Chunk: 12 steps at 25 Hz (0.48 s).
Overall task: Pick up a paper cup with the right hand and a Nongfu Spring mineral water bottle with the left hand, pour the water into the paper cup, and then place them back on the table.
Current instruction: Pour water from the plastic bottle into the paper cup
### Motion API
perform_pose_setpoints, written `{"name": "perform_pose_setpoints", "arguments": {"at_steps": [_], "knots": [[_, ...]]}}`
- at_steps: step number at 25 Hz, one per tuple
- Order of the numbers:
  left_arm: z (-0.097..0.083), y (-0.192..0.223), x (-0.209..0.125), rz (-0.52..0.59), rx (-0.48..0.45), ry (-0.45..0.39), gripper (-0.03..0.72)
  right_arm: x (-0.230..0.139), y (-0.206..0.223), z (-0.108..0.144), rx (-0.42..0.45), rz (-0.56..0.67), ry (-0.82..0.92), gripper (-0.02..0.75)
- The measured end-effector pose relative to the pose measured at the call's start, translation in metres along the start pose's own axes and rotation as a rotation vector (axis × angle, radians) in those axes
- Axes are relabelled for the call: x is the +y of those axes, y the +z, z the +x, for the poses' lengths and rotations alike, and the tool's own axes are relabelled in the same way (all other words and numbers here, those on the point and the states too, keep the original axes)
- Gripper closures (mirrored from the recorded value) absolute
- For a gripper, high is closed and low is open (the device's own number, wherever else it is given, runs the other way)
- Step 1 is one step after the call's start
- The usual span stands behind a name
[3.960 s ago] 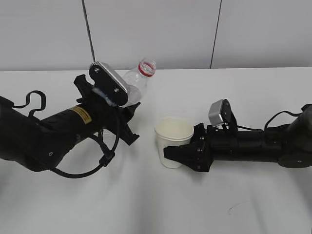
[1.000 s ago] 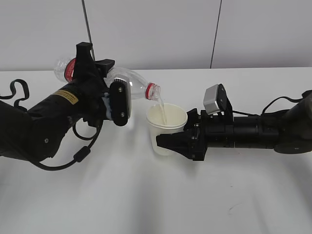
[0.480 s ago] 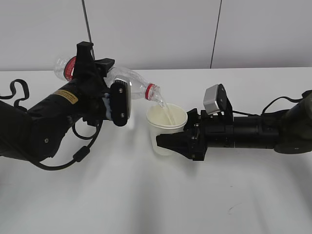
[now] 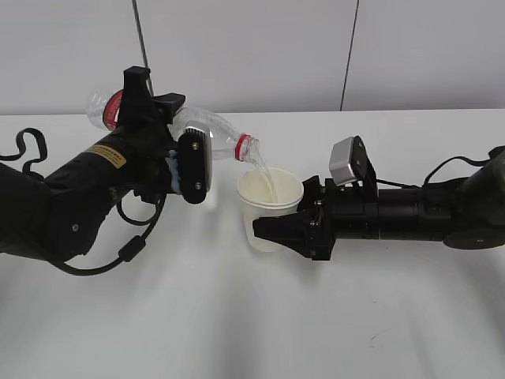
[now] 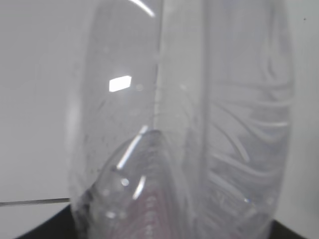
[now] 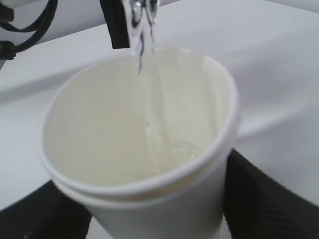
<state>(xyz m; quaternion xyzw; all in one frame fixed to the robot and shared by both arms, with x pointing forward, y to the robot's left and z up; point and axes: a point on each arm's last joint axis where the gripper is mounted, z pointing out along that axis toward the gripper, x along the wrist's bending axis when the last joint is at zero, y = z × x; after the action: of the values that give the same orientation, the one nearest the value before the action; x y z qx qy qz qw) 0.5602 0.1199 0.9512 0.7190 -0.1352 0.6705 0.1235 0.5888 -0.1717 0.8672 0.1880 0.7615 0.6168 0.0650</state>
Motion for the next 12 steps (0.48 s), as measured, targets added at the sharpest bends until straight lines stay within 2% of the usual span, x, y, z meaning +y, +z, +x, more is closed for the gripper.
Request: {"name": "perform_pose_setpoints", "arguments": {"at_steps": [7, 12], "knots": [[0.0001, 0.0, 0.0, 0.0, 0.001, 0.005, 0.381, 0.0, 0.0, 0.0, 0.0, 0.0, 0.0, 0.21], [0.0038, -0.0001, -0.0005, 0.006, 0.042, 0.007, 0.381, -0.0001, 0.0, -0.0001, -0.002, 0.002, 0.0, 0.21]]}}
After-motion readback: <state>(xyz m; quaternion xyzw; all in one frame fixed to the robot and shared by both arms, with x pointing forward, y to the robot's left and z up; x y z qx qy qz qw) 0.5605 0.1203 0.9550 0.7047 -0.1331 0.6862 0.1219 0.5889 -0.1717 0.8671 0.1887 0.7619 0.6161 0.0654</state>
